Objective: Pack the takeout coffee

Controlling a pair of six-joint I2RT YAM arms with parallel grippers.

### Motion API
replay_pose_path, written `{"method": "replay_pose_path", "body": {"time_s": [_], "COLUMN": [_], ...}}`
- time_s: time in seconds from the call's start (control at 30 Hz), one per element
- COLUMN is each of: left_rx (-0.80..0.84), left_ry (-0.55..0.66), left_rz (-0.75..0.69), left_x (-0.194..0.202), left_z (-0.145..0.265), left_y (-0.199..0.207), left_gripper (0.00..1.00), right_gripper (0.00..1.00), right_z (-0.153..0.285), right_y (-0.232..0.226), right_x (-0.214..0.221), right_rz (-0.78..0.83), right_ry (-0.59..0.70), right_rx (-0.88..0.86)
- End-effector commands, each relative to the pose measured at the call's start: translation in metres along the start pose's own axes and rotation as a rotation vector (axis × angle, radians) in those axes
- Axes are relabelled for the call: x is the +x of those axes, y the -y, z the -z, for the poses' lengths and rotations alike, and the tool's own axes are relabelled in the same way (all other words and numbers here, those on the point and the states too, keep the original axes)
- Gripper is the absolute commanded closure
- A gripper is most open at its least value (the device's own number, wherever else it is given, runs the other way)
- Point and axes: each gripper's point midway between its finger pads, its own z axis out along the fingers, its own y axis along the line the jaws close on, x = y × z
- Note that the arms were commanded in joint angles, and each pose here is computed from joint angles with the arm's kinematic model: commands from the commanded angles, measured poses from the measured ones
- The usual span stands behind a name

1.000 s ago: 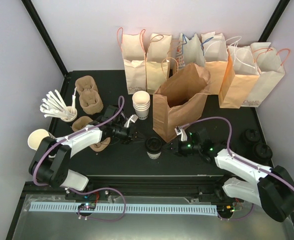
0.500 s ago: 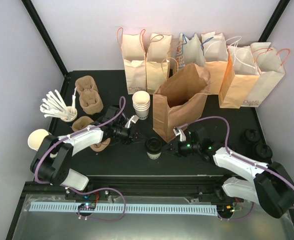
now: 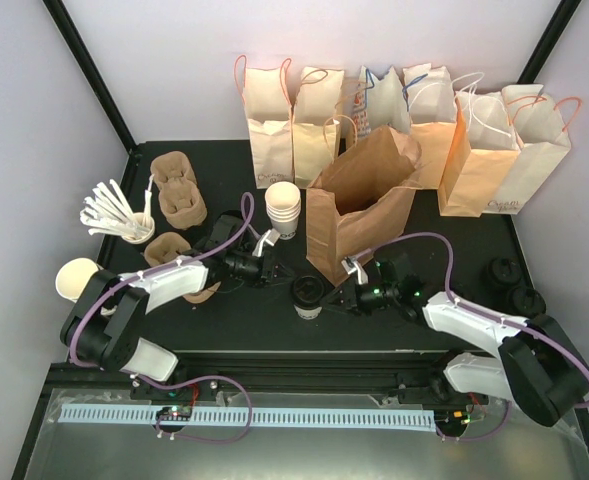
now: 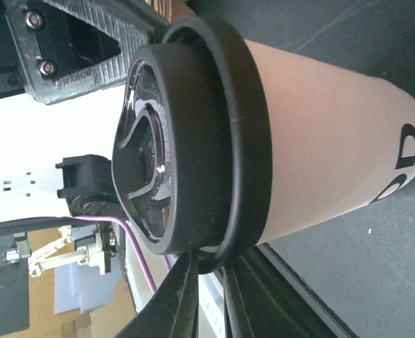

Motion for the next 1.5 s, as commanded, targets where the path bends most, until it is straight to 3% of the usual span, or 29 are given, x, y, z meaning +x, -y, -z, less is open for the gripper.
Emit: {"method": "replay_pose_path", "body": {"time_s": [0.0, 0.33, 0.47, 0.6, 1.1, 1.2, 1.37, 1.47], "left_rx": [-0.109, -0.077, -0.063, -0.084, -0.216, -0.203, -0.164, -0.117], "left_ry": [-0.138, -0.068, -0.058, -0.049, 0.088, 0.073, 0.054, 0.036], "left_rz": [0.115, 0.047, 0.039, 0.042, 0.126, 0.145, 0.188, 0.215], "left_x": [0.049, 0.003, -0.008, -0.013, -0.007, 0.002, 0.013, 0.02], "left_z": [-0.022, -0.017, -0.017, -0.017, 0.031, 0.032, 0.028, 0.023], "left_y": [-0.036, 0.013, 0.023, 0.023, 0.01, 0.01, 0.005, 0.004], "left_gripper": [0.91, 0.83, 0.72, 0.57, 0.4, 0.42, 0.6, 0.64], "right_gripper": [0.88, 0.8, 0.77, 0.73, 0.67, 0.67, 0.67, 0.68], "right_z": [-0.006, 0.005, 0.007, 0.01, 0.028, 0.027, 0.031, 0.03], "right_y": [0.059, 0.002, -0.006, -0.01, -0.01, -0.006, -0.008, -0.007], "right_x": [0.021, -0.009, -0.012, -0.014, -0.041, -0.046, -0.057, -0.062], "right_rz": [-0.09, 0.013, 0.023, 0.04, 0.049, 0.04, 0.041, 0.037], "right_ry": [-0.029, 0.053, 0.058, 0.07, 0.158, 0.162, 0.202, 0.201], "right_rx": [0.189, 0.083, 0.066, 0.072, 0.086, 0.103, 0.1, 0.097]}}
